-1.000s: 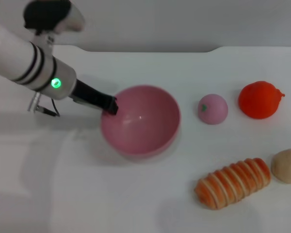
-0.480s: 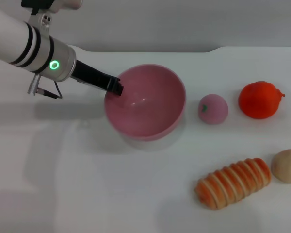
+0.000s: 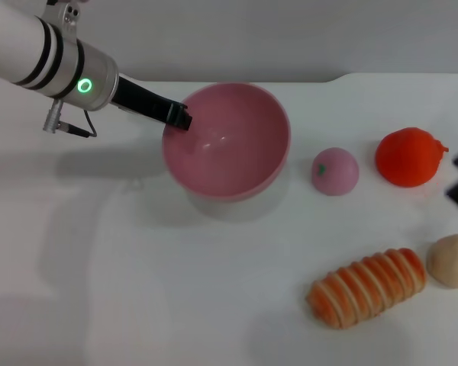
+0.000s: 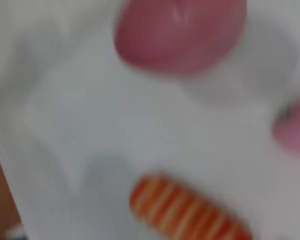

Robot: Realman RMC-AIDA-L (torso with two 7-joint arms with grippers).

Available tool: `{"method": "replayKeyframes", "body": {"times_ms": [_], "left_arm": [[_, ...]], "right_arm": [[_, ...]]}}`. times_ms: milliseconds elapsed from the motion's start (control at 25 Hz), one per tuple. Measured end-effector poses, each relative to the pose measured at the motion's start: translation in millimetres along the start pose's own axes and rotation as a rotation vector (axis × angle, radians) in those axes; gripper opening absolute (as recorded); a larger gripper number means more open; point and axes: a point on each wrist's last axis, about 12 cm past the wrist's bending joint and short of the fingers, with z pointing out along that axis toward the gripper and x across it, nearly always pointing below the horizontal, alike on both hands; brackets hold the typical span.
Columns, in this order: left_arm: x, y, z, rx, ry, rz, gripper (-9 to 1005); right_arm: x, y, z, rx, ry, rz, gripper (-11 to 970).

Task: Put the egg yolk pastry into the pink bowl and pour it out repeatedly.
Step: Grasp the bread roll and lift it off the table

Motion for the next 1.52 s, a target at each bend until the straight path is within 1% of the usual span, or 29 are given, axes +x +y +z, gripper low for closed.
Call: {"method": "replayKeyframes", "body": {"times_ms": [80,240,360,440,720,880,1120,1520], "left_arm": [[0,-0.2,0,0.000,-0.001,0.002,46],[-3,-1.0,0,-0.002,-0.008,0.009,46],[-5,-2.8,0,-0.002,-0.015,0.015,46],[-6,-4.3,1,0.001,-0.016,0.018,46],[-7,-6.8,2,0.007,-0.017,0.020,46],[-7,-7.1,3,0.008,-0.017,0.020,46],[-8,-6.8,2,0.006,-0.020,0.019,46],[-8,-8.7,2,0.011,-0.019,0.020,46]], "right_arm": [[1,1.2,20,0.037,0.101,0.025,687],[2,1.3,48,0.146,0.221,0.036,687],[1,2.3,60,0.210,0.236,0.022,687],[1,1.7,64,0.226,0.231,0.018,687],[11,-6.6,82,0.200,0.241,0.051,687],[18,-8.6,90,0.187,0.240,0.060,687],[30,-15.7,97,0.181,0.250,0.094,687],[38,-23.3,107,0.183,0.248,0.119,687]]}}
